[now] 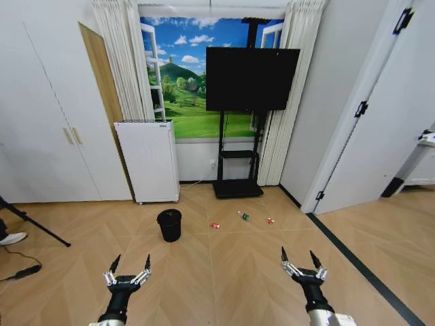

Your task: Pick up the trash bin and place the garbage on the floor into it.

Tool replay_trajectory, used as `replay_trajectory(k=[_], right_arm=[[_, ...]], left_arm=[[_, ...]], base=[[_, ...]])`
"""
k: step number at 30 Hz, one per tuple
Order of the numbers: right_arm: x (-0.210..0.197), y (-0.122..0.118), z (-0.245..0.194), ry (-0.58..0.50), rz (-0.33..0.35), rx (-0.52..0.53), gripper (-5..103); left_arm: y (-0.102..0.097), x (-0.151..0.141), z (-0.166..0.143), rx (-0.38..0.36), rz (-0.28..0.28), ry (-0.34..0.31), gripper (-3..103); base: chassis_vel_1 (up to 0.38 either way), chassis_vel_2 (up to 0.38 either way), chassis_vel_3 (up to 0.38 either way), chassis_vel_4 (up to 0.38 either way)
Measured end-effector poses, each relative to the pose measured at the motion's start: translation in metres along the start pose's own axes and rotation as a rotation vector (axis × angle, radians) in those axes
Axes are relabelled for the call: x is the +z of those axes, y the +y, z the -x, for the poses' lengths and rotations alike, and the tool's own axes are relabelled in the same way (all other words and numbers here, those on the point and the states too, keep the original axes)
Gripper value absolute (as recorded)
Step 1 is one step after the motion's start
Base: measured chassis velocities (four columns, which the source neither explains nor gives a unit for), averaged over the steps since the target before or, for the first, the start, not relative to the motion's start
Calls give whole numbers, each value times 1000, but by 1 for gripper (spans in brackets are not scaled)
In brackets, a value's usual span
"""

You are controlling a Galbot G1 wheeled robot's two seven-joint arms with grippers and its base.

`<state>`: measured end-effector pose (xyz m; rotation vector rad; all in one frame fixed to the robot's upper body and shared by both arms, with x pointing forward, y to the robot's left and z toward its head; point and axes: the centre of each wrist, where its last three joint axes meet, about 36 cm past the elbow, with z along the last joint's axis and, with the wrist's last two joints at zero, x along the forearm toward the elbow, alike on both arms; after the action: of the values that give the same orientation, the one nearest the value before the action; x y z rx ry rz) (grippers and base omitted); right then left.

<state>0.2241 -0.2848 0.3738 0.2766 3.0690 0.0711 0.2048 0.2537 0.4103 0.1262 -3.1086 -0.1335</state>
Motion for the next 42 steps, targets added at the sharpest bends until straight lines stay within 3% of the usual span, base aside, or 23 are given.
replay_trajectory(k=[19, 42], right_arm=[[1, 0, -2, 7, -1, -8, 100], [8, -4, 2, -8, -8, 16, 100]], left_arm=[[0, -2, -4, 1, 12, -5, 100], [0, 7, -5, 7, 22, 18, 101]], base=[[-114, 109, 127, -111], [-326, 334, 340, -340]])
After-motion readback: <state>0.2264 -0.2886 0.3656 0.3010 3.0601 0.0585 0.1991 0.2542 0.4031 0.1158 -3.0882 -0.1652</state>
